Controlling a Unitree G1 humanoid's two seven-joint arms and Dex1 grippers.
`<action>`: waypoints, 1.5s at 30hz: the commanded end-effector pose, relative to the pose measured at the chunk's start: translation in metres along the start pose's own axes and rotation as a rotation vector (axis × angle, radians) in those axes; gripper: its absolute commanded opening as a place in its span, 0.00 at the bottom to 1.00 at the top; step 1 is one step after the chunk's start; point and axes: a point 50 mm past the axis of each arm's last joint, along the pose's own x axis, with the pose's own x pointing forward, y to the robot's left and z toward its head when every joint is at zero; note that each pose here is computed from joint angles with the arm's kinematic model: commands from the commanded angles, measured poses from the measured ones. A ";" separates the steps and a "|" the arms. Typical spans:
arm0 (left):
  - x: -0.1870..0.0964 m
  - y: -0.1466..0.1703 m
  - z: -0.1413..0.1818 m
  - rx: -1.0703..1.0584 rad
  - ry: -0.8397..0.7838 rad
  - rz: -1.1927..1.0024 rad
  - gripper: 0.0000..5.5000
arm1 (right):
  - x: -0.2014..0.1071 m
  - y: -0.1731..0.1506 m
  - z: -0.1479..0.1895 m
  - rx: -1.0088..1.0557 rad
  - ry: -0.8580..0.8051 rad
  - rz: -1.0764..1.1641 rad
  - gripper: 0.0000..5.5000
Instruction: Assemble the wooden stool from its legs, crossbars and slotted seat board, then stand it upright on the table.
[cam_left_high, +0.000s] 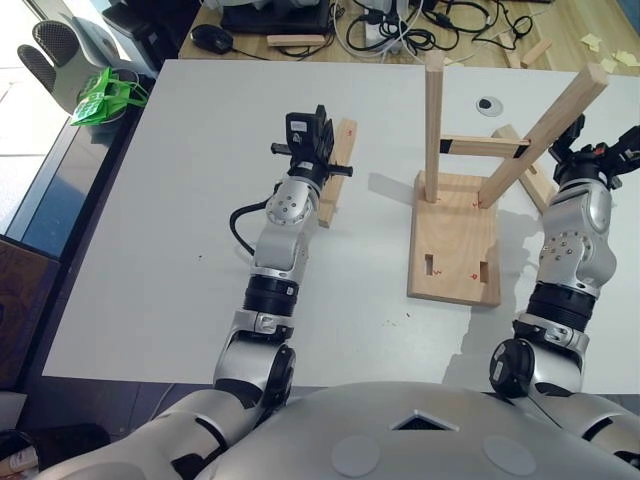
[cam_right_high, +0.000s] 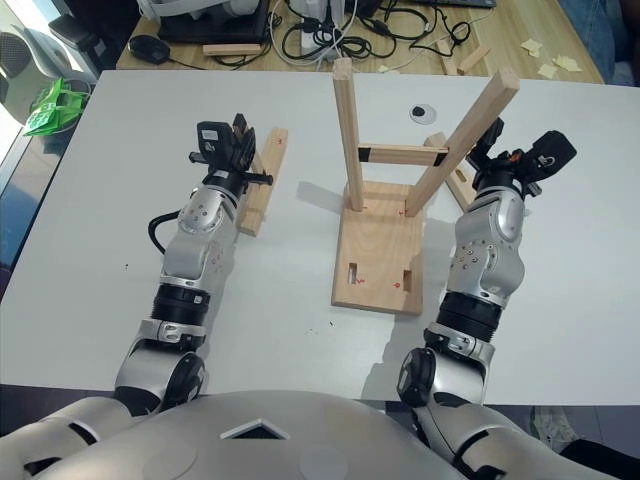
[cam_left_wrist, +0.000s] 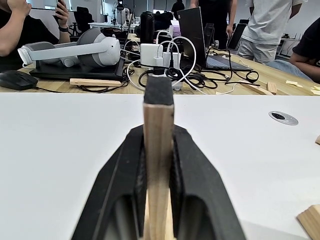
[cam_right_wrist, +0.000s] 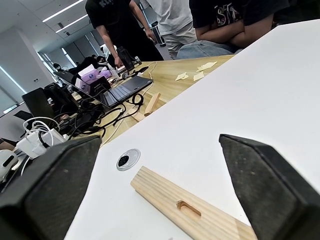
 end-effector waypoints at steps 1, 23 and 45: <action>-0.010 0.001 -0.036 -0.043 0.139 0.025 0.07 | 0.006 0.013 -0.008 0.026 0.031 0.056 0.79; 0.014 -0.006 -0.027 -0.066 0.155 -0.048 0.07 | 0.024 0.032 -0.013 0.066 0.019 0.144 0.79; 0.037 -0.007 0.128 0.082 -0.419 -0.048 0.42 | 0.022 0.037 -0.013 0.045 0.017 0.168 0.79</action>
